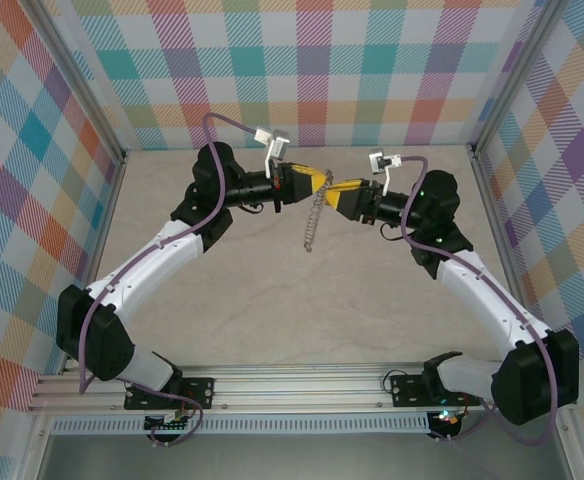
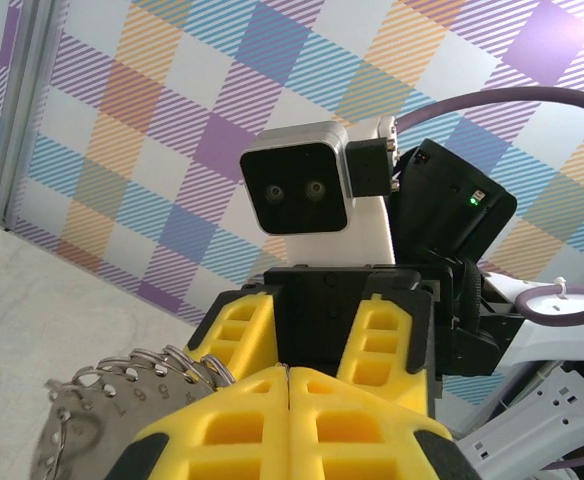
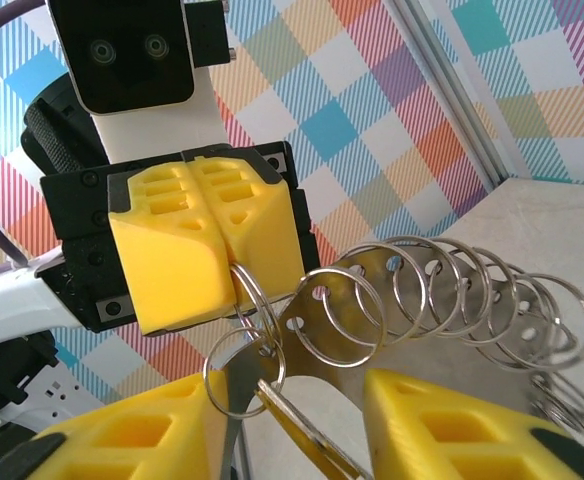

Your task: Put the keys on the keyring

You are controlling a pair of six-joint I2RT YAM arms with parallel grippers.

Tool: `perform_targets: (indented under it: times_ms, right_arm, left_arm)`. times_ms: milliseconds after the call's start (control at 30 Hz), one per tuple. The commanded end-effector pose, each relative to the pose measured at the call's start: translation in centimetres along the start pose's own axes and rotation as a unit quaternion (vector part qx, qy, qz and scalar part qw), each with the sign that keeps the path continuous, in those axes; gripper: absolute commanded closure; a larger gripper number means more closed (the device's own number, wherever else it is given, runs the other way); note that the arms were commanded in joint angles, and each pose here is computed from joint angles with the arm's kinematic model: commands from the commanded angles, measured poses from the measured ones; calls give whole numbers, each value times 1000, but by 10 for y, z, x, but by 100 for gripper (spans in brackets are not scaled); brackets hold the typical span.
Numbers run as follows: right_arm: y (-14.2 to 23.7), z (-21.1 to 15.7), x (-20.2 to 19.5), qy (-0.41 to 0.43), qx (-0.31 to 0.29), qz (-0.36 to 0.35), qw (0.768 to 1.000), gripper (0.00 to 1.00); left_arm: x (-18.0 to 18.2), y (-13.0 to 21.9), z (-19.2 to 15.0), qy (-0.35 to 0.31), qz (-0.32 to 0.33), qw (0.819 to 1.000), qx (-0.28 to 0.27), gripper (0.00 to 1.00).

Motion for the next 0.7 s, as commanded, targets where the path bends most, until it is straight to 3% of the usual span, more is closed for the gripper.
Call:
perform_targets:
  times_ms: [0, 367, 667]
  right_arm:
    - [5, 5, 15, 34, -6, 12, 999, 57]
    - [8, -1, 19, 31, 0, 17, 999, 63]
    - [8, -4, 17, 28, 3, 18, 999, 87]
  left_arm:
    - [-32, 6, 17, -42, -32, 998, -18, 100]
    - [-35, 6, 20, -44, -33, 998, -20, 100]
    - [-37, 7, 22, -46, -35, 998, -21, 100]
Point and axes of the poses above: each hand's point on the last joint's axis, 136 mm out from that joint toward the fingers, its own y axis back along the fingers, its own x axis along the line the jaws close on, z = x × y, the point moved 4 cm from there along y, back along the fingers, and after that the axes turned 12 degrees about y, right-handed, at the moved point
